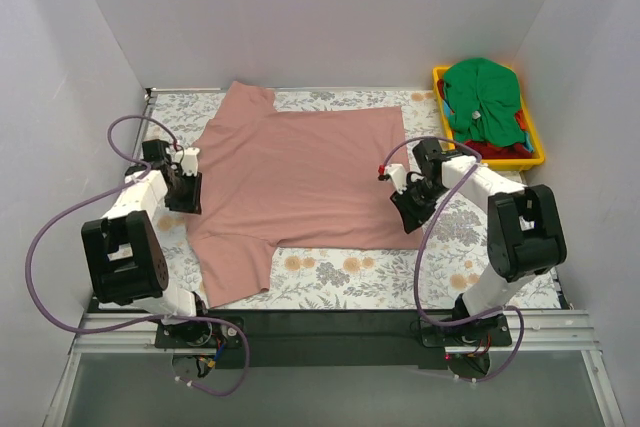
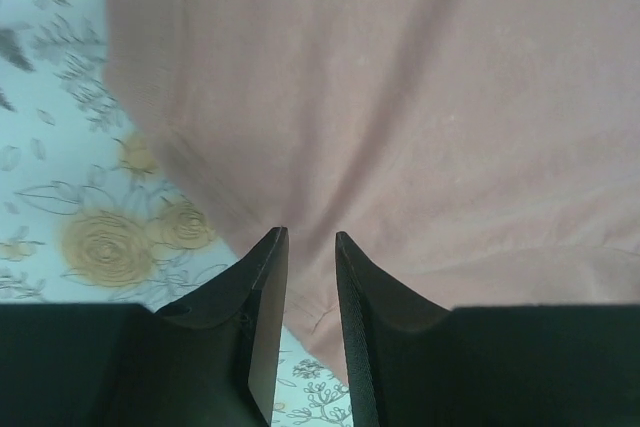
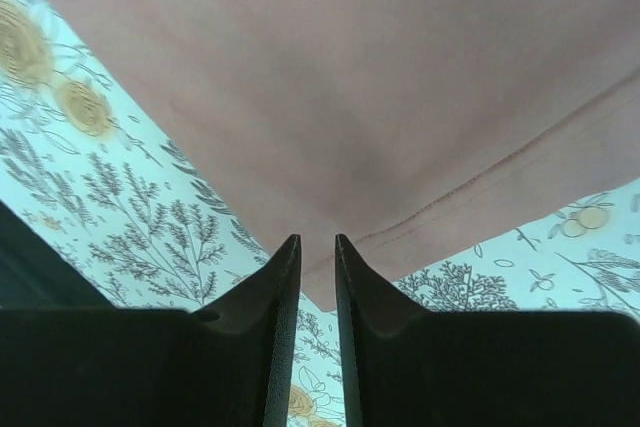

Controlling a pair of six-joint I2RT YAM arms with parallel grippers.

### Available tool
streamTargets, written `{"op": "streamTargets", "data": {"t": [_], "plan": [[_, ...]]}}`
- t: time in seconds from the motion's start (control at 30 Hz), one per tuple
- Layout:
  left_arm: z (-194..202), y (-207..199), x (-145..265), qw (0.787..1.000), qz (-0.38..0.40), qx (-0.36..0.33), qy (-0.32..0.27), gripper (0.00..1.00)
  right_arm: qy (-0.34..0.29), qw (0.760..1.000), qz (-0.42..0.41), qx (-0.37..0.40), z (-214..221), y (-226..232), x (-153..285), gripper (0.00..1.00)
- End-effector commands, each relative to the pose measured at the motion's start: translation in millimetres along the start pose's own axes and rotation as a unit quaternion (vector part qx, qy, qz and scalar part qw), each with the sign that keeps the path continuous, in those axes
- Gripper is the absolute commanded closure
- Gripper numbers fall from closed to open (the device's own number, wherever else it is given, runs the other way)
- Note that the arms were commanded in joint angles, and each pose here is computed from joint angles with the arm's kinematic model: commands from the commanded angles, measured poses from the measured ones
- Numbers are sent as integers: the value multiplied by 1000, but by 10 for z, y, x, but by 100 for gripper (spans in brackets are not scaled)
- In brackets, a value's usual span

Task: Fold and stack the t-shirts
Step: Flatten the tshirt out

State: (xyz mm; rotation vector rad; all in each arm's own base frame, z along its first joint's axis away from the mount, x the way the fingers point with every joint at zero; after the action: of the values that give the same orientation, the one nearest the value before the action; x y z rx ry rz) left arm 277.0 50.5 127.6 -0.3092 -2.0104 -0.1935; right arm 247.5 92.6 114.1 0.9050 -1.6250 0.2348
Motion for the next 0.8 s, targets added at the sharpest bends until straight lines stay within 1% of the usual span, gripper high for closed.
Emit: {"op": "streamTargets", "data": {"t": [0.0, 0.13, 0.17, 0.27, 0.3, 0.33, 0.4, 0.43, 0.47, 0.5, 0.57, 0.6, 0.63, 0.67, 0.7, 0.73, 0.77], "plan": [[112, -29, -124, 1000, 2, 1, 7, 75, 34, 999, 17, -3, 142, -94, -179, 74], [392, -87, -186, 999, -6, -4, 46, 78, 69, 997, 27, -1, 336, -148, -323, 74], [514, -127, -204, 998, -3, -4, 61, 79, 73, 997, 28, -1, 374, -149, -335, 74], [691, -184, -138, 997, -11, -7, 73, 80, 89, 995, 34, 5, 527, -117, -335, 74], [823, -228, -130, 996, -8, -8, 91, 81, 92, 995, 36, 5, 563, -104, -321, 74], [892, -243, -107, 995, -8, -6, 97, 82, 92, 995, 37, 6, 600, -85, -310, 74], [1007, -305, -24, 995, -4, -4, 103, 82, 90, 995, 30, 14, 663, -18, -254, 74], [1018, -310, 3, 995, -2, -6, 98, 83, 79, 996, 28, 19, 641, 18, -194, 73], [1001, -312, 45, 996, -5, -9, 91, 83, 83, 996, 11, 16, 659, 79, -142, 72], [877, -279, 110, 997, -5, -12, 77, 82, 46, 999, -10, 24, 480, 128, -41, 68], [589, -245, 210, 999, 16, -12, 37, 79, -4, 1000, -23, 19, 244, 158, 162, 61], [473, -230, 206, 998, 40, -3, 40, 77, -48, 998, -20, 30, -33, 154, 344, 57], [46, -89, 385, 999, 30, -10, -12, 68, -72, 997, -30, 22, -208, 160, 421, 53], [-162, -81, 418, 998, 57, 0, -37, 63, -93, 995, -28, 22, -352, 131, 511, 50], [-348, -35, 454, 996, 67, 3, -55, 56, -109, 994, -24, 20, -490, 99, 576, 46], [-713, 102, 506, 994, 69, -3, -90, 49, -135, 991, -12, 22, -776, 25, 703, 46], [-882, 111, 516, 990, 89, 5, -113, 46, -156, 988, 3, 16, -932, -78, 747, 46]]}}
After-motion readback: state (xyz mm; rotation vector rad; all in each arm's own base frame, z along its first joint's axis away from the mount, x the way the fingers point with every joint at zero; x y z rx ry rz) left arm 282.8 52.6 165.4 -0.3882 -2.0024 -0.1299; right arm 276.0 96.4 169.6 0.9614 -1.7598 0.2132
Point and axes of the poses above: each gripper's point midway between its finger pads, its own x axis back along the fingers, its own y axis along the line the jaws close on, z = x × y, the point moved 7 cm from there along x, back along the fingers, and after that the axes turned 10 degrees about -x, right-handed, at the moved point
